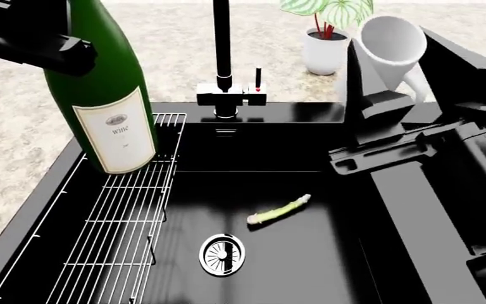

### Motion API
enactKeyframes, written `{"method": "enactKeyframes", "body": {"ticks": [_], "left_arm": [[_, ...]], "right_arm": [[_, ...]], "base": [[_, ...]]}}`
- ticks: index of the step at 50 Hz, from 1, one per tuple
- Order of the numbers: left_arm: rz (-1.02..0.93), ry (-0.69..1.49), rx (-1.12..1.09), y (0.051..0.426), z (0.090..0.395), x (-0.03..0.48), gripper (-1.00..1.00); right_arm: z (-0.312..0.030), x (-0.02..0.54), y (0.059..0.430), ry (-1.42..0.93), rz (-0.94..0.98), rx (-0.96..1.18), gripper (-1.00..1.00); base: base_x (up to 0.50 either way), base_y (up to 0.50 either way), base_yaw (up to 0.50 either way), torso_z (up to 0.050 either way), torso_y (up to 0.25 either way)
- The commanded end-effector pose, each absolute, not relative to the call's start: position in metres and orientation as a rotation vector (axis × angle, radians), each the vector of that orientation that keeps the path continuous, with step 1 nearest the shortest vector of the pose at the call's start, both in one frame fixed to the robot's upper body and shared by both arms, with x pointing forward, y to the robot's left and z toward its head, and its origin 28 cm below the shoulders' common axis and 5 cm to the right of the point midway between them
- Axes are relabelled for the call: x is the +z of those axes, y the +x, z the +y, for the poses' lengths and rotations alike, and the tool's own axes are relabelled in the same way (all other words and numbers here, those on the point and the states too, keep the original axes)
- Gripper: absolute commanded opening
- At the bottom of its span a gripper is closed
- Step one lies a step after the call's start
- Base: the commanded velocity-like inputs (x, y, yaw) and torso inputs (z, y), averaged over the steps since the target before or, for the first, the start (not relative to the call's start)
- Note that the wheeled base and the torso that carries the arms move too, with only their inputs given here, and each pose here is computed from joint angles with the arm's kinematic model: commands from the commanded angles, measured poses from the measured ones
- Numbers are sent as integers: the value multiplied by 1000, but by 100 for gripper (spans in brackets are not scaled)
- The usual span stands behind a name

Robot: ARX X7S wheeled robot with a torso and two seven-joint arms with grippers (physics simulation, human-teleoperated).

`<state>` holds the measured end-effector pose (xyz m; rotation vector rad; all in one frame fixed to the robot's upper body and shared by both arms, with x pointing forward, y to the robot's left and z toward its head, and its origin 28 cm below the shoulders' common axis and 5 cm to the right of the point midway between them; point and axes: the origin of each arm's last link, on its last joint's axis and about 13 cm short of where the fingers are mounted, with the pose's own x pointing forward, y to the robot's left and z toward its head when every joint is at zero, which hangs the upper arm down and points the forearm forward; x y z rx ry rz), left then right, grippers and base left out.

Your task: Pick the mug and bottle and place them in the sink. Then turn on the water.

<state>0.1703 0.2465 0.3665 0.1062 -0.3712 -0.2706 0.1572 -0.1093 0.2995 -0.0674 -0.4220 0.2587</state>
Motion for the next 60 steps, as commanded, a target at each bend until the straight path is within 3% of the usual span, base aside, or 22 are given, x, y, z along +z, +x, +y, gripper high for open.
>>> {"method": "enactKeyframes", "body": {"ticks": [1, 21, 38, 45, 60], "left_arm": [[-424, 97, -259, 166, 248, 374, -100], [-420, 105, -262, 166, 247, 375, -100], [-419, 105, -267, 168, 246, 374, -100], [-415, 105, -268, 169, 246, 374, -100], [-411, 110, -282, 169, 242, 374, -100]], "right_arm": [[-106, 323, 180, -150, -289, 416, -100], [-109, 324, 219, -330, -11, 547, -100], [-117, 334, 209, -471, 136, 692, -100], [-121, 330, 222, -490, 212, 717, -100], [-100, 318, 249, -506, 308, 825, -100]], "base": [[35, 0, 3, 0, 0], [36, 0, 3, 0, 1], [37, 0, 5, 1, 1], [37, 0, 5, 0, 1], [38, 0, 4, 1, 1]]}}
